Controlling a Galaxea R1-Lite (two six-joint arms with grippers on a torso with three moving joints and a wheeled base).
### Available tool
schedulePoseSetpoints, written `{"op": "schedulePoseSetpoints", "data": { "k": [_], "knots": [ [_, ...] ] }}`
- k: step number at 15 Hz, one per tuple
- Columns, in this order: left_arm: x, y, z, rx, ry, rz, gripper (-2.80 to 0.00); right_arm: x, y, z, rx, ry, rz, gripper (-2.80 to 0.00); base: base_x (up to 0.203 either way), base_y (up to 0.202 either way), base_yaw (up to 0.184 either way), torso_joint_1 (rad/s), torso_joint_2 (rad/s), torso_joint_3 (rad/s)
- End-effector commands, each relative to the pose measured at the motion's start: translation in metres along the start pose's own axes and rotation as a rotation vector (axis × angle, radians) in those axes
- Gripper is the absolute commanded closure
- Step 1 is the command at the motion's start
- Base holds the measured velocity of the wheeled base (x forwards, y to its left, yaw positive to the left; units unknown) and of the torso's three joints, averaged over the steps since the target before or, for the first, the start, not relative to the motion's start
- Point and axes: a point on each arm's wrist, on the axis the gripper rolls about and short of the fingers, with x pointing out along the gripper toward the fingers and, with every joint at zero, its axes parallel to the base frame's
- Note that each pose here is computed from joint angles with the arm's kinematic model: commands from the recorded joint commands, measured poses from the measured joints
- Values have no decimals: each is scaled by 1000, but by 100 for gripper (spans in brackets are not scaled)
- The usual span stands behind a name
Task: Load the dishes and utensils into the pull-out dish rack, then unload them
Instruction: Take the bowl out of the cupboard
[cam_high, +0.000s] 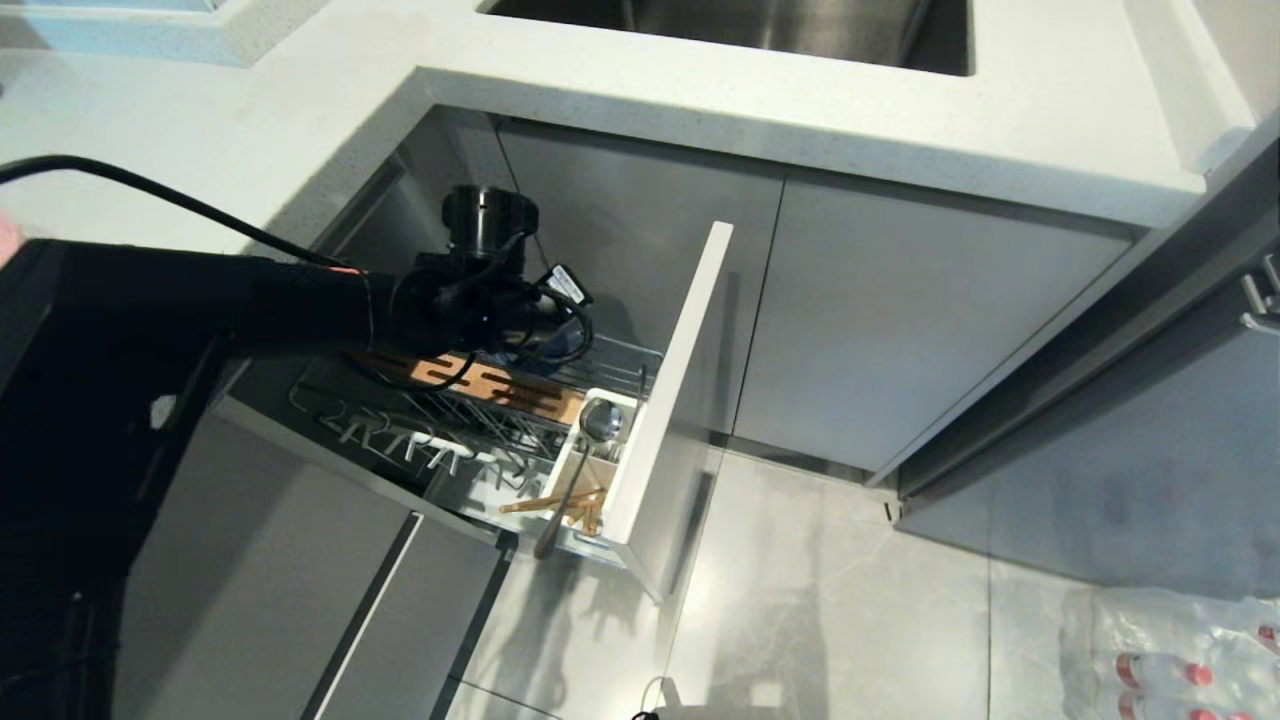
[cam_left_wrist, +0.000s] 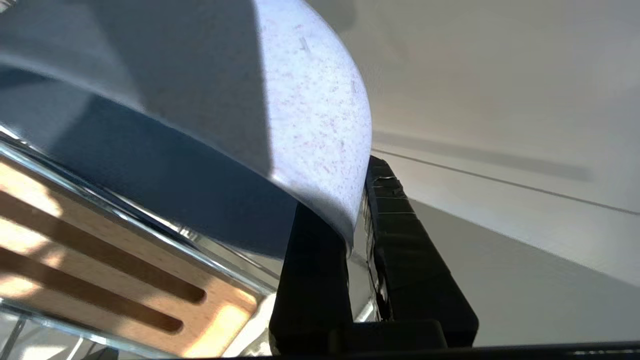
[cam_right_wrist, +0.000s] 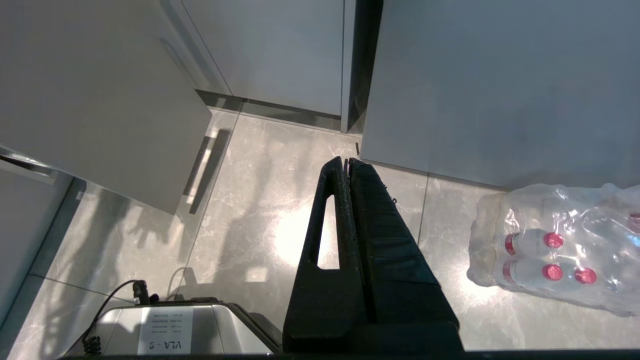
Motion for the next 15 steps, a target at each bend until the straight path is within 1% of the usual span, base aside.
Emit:
{"op": "schedulePoseSetpoints", "data": {
  "k": [1, 4, 7, 8, 10, 11, 13, 15],
  "knots": [
    [-24, -12, 11, -9, -29, -40, 0, 0, 0, 0, 0, 1, 0, 0, 0, 0, 0, 0, 0, 0],
    [-60, -28, 22, -15, -54, -97, 0, 0, 0, 0, 0, 1, -1, 0, 0, 0, 0, 0, 0, 0],
    [-107, -45, 32, -19, -83, -176, 0, 0, 0, 0, 0, 1, 0, 0, 0, 0, 0, 0, 0, 0],
    [-126, -51, 34, -18, -85, -204, 0, 0, 0, 0, 0, 0, 0, 0, 0, 0, 0, 0, 0, 0],
    [-166, -63, 35, -5, -64, -253, 0, 0, 0, 0, 0, 1, 0, 0, 0, 0, 0, 0, 0, 0],
    [-191, -67, 37, 2, -57, -282, 0, 0, 0, 0, 0, 0, 0, 0, 0, 0, 0, 0, 0, 0],
    [-239, -68, 44, 36, -51, -333, 0, 0, 0, 0, 0, 1, 0, 0, 0, 0, 0, 0, 0, 0],
    [-283, -61, 52, 101, -56, -371, 0, 0, 0, 0, 0, 0, 0, 0, 0, 0, 0, 0, 0, 0]
  ]
}}
